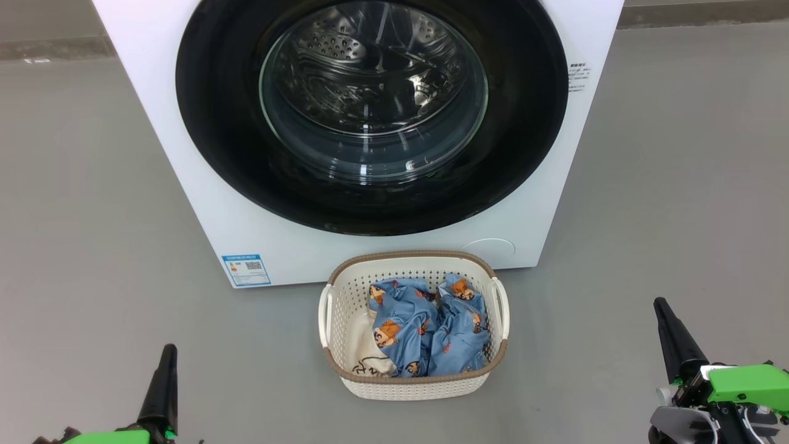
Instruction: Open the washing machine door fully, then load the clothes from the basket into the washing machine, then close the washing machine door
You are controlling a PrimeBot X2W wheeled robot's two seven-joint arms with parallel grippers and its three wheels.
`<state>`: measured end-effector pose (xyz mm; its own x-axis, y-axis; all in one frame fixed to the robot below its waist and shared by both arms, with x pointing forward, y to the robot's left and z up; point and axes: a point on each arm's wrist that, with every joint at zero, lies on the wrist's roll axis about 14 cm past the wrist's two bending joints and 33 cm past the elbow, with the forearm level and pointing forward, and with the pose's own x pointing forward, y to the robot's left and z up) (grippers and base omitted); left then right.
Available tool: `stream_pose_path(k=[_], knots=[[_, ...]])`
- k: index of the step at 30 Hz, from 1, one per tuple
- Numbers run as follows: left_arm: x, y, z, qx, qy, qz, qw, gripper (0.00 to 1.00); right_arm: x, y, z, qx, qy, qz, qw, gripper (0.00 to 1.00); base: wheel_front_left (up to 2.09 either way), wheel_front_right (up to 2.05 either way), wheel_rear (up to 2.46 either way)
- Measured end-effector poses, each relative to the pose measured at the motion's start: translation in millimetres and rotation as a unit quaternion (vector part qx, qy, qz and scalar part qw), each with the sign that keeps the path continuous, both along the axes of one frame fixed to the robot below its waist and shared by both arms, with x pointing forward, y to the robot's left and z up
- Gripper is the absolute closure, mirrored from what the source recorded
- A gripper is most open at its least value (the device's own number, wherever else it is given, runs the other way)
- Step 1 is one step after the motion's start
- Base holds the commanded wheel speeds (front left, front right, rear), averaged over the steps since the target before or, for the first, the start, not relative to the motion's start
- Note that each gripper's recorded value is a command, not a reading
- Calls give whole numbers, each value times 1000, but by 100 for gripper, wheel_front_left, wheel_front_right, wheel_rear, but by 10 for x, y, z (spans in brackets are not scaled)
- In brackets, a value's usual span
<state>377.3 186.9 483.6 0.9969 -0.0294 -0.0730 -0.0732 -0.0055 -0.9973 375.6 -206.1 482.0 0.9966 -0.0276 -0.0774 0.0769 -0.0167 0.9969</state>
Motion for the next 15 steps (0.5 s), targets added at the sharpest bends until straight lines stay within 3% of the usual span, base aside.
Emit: stream_pose_path(k=[4,5,9,15], knots=[[-20,-9,-50,-2,8,0,1000,100,-21,8,-54,2,8,0,1000,100,0,0,0],[-49,-20,-113,-4,18,0,1000,0,-54,20,-122,5,18,0,1000,0,0,0,0],[-169,-65,-327,-11,50,-1,999,0,-188,60,-356,14,54,-1,998,0,0,0,0],[-162,-77,-318,-11,49,0,999,0,-177,73,-340,12,51,-2,999,0,0,0,0]])
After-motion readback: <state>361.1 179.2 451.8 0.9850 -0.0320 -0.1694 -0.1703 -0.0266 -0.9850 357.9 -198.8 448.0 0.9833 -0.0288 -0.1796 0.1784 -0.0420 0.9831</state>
